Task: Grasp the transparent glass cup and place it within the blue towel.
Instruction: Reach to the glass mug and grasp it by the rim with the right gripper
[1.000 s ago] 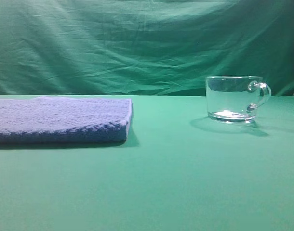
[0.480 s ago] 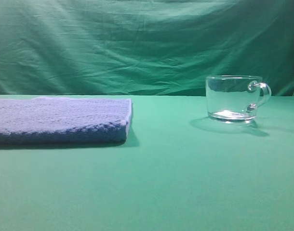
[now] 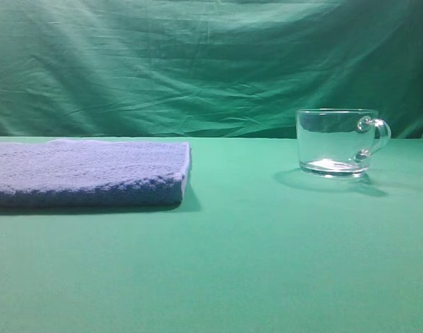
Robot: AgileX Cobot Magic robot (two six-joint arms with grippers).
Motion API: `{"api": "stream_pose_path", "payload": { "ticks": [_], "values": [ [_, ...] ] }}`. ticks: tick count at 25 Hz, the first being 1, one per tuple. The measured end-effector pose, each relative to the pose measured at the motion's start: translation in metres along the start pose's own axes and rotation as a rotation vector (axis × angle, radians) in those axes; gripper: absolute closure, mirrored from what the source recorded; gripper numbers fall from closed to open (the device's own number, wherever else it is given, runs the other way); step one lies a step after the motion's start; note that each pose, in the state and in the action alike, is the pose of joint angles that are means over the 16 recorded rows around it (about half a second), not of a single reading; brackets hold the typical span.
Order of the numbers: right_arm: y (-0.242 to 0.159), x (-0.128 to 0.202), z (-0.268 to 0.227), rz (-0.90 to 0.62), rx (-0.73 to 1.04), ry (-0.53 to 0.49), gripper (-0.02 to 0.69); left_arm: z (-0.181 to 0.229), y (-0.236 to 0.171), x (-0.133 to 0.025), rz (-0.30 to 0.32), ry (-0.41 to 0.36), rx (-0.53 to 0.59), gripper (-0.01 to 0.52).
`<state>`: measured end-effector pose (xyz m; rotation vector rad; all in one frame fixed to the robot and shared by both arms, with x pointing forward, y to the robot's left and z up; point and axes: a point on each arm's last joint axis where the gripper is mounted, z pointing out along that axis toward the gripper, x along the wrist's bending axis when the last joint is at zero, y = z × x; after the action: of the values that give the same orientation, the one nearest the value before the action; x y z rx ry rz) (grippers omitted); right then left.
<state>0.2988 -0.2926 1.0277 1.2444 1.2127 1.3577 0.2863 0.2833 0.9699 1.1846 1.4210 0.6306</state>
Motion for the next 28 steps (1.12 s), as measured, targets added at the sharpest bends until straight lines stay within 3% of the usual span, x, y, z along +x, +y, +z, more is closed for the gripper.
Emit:
{"api": "stream_pose_path", "payload": {
  "ticks": [14, 28],
  "values": [
    [0.042, 0.010, 0.076, -0.095, 0.543, 0.052, 0.665, 0.000, 0.000, 0.000, 0.000, 0.000, 0.000, 0.514],
    [0.033, 0.035, 0.167, -0.175, 1.113, 0.231, 0.665, 0.000, 0.000, 0.000, 0.000, 0.000, 0.000, 0.514]
  ]
}}
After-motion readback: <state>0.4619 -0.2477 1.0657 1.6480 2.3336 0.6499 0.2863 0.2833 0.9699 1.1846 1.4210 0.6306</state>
